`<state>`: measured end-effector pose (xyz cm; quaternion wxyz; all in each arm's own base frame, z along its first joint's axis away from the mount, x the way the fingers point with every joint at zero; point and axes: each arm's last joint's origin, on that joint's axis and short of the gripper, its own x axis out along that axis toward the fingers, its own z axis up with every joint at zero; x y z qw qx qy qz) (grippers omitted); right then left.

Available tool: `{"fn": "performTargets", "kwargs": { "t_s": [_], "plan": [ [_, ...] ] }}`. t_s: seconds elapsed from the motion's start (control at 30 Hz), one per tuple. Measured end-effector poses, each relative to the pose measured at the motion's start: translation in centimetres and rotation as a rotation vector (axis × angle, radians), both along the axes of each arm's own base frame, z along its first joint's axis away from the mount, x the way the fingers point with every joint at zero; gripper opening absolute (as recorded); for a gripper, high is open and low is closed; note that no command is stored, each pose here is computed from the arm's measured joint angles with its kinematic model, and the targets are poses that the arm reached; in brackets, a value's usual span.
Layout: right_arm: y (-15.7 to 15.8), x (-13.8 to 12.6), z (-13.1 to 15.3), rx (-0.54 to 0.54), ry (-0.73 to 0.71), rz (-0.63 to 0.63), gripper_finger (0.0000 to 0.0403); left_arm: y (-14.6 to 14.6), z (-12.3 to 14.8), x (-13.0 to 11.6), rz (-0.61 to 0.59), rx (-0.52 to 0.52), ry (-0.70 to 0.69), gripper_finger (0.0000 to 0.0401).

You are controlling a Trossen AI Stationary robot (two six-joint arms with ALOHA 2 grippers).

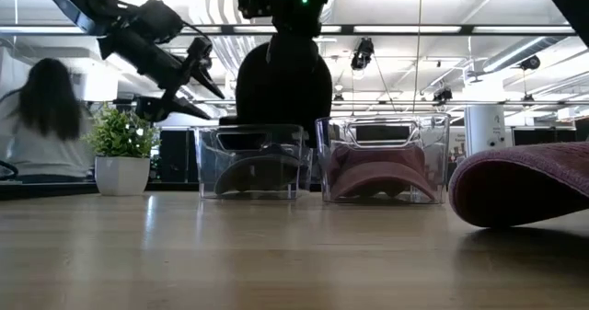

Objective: Pick & Place hat
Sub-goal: Put the black cap into the left transparent bin

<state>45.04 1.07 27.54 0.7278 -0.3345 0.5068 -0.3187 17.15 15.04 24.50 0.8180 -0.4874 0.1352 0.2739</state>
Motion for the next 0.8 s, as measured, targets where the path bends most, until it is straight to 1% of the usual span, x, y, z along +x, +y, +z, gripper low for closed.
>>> {"fn": "performTargets", "kwargs": {
  "t_s": [0.07,0.13,0.23,0.37,0.5,0.63,0.8],
  "plan": [
    [-0.6,0.1,-0.2,0.017,0.005,-0.002,0.0013,0.1,-0.4,0.6,-0.014,0.002,0.025,0.0232],
    [-1.0,0.4,-0.3,0.010,0.001,0.011,0.0013,0.2,-1.1,1.2,-0.027,-0.013,0.053,0.0232],
    [-1.1,0.9,0.0,0.001,-0.006,0.060,0.0013,0.4,-1.8,2.1,-0.048,-0.028,0.072,0.0232],
    [-0.9,1.4,-0.4,0.042,-0.023,0.113,0.0013,0.7,-2.2,3.0,-0.071,-0.039,0.071,0.0232],
    [-1.0,1.1,-1.8,0.047,0.010,0.098,0.0013,0.8,-1.2,3.5,-0.093,0.001,0.011,0.0232],
    [-1.3,0.9,-3.9,0.047,0.048,0.096,0.0013,0.7,0.1,3.5,-0.101,0.047,-0.038,0.0232],
    [-1.8,0.6,-6.0,0.026,0.121,0.130,0.0013,0.6,-0.1,3.4,-0.107,0.030,-0.009,0.0232]
  ]
}}
